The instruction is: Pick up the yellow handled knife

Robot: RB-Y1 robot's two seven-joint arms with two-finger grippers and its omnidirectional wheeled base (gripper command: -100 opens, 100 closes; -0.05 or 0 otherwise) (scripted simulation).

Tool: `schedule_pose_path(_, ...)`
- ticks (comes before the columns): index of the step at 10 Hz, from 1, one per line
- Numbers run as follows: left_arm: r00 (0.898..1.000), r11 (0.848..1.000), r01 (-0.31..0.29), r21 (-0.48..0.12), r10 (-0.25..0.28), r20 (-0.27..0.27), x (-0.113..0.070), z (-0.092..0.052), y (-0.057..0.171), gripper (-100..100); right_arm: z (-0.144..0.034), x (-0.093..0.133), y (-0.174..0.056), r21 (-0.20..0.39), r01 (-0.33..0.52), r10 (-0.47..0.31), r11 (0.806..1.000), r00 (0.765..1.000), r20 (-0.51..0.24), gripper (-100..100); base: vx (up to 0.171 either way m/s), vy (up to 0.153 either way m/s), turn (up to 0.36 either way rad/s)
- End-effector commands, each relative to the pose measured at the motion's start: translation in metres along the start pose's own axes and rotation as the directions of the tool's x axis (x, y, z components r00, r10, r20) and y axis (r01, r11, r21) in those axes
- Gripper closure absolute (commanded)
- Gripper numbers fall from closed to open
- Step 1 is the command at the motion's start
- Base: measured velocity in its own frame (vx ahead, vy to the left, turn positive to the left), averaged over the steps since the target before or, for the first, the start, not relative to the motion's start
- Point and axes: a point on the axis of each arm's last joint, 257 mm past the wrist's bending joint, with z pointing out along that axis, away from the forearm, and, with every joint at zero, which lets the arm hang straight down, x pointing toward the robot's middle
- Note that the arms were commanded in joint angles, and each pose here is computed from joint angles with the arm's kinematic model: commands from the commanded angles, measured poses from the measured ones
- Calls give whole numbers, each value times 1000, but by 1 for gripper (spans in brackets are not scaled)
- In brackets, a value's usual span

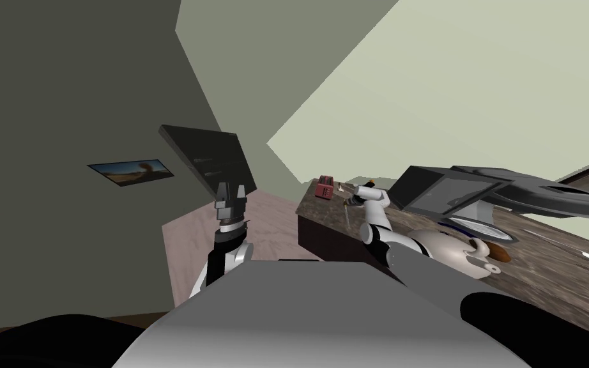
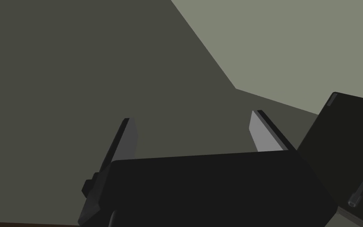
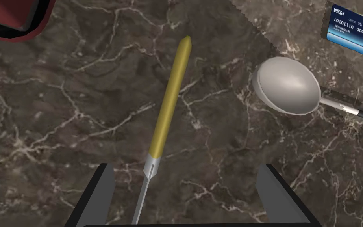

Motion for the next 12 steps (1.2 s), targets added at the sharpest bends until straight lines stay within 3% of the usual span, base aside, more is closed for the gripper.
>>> schedule_pose_path(1,1000,1000,0,0,0,0,0,0,0,0,4,-19,-3,20,-52,51,998,996,73,-100,48,46,-47)
schedule_pose_path(6,1000,1000,0,0,0,0,0,0,0,0,6,-55,-12,46,-133,119,990,966,229,-100,40,29,-38)
schedule_pose_path(9,1000,1000,0,0,0,0,0,0,0,0,2,-85,-18,45,-217,186,975,913,364,-100,72,18,-48)
schedule_pose_path(11,1000,1000,0,0,0,0,0,0,0,0,-1,-95,-19,38,-245,209,969,889,407,-100,100,8,-26)
schedule_pose_path(12,1000,1000,0,0,0,0,0,0,0,0,0,-92,-18,41,-236,201,971,897,393,-100,41,0,-2)
